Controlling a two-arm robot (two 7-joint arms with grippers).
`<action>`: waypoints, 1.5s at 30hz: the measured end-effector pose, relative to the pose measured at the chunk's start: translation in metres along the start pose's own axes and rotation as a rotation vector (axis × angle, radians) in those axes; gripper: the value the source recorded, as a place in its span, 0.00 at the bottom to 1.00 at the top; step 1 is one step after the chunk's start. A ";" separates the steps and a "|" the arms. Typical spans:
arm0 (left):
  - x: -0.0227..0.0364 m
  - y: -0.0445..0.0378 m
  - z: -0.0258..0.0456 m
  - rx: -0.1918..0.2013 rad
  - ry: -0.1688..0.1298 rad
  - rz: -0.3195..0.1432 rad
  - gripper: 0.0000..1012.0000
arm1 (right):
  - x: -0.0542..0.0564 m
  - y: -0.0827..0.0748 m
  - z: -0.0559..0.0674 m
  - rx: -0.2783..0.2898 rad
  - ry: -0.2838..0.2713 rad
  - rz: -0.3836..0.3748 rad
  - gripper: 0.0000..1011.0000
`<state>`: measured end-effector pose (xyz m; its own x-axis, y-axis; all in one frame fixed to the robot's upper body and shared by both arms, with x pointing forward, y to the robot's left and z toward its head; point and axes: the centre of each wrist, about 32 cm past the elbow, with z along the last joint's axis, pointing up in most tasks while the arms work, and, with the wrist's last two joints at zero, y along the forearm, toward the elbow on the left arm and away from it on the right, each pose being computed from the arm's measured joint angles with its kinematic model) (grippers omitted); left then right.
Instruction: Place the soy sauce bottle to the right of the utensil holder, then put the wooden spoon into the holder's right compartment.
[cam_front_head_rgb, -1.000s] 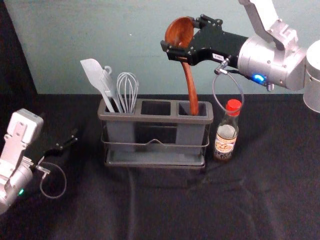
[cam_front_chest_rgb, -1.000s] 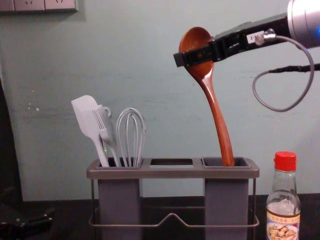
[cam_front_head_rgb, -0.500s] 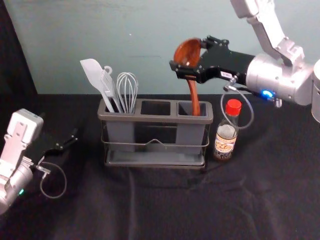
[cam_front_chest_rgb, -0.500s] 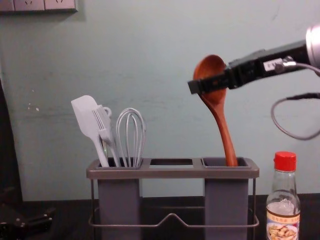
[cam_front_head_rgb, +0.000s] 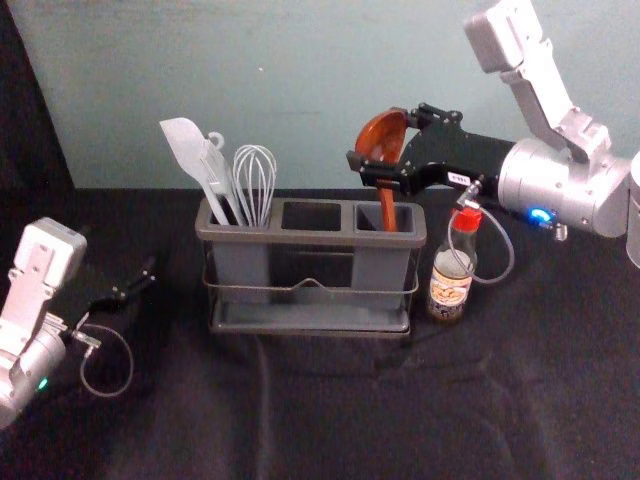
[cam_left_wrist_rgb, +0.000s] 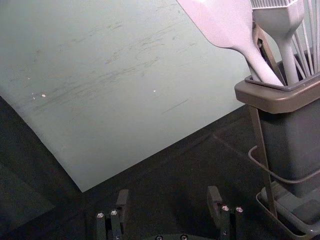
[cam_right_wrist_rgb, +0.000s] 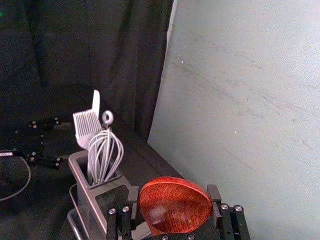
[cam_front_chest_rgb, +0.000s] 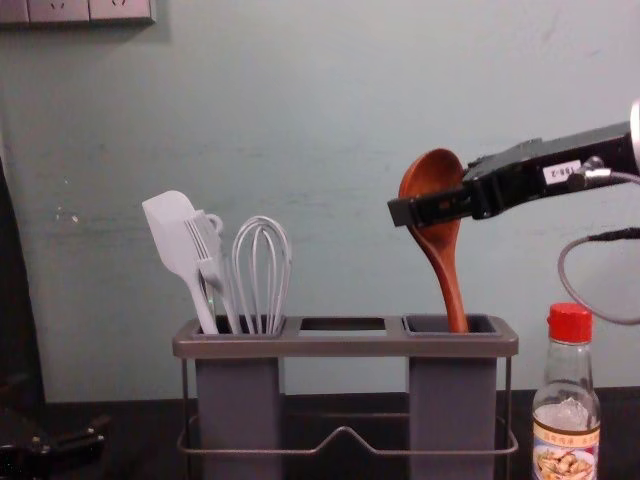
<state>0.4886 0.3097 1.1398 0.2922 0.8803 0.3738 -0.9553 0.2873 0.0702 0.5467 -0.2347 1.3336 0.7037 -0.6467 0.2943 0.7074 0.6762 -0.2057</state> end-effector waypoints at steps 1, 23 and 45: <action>-0.0001 0.0000 0.0000 0.000 0.000 0.000 1.00 | 0.000 0.000 -0.001 -0.002 0.001 0.001 0.83; 0.0000 0.0000 0.0000 0.000 0.000 0.000 1.00 | -0.007 0.002 -0.013 -0.055 0.008 -0.006 0.83; 0.0000 0.0000 0.0000 0.000 0.000 0.000 1.00 | -0.007 0.002 -0.012 -0.051 0.006 -0.005 0.99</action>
<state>0.4886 0.3097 1.1398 0.2923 0.8803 0.3737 -0.9553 0.2873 0.0703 0.5440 -0.2332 1.3197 0.7001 -0.6525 0.2900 0.7136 0.6540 -0.2511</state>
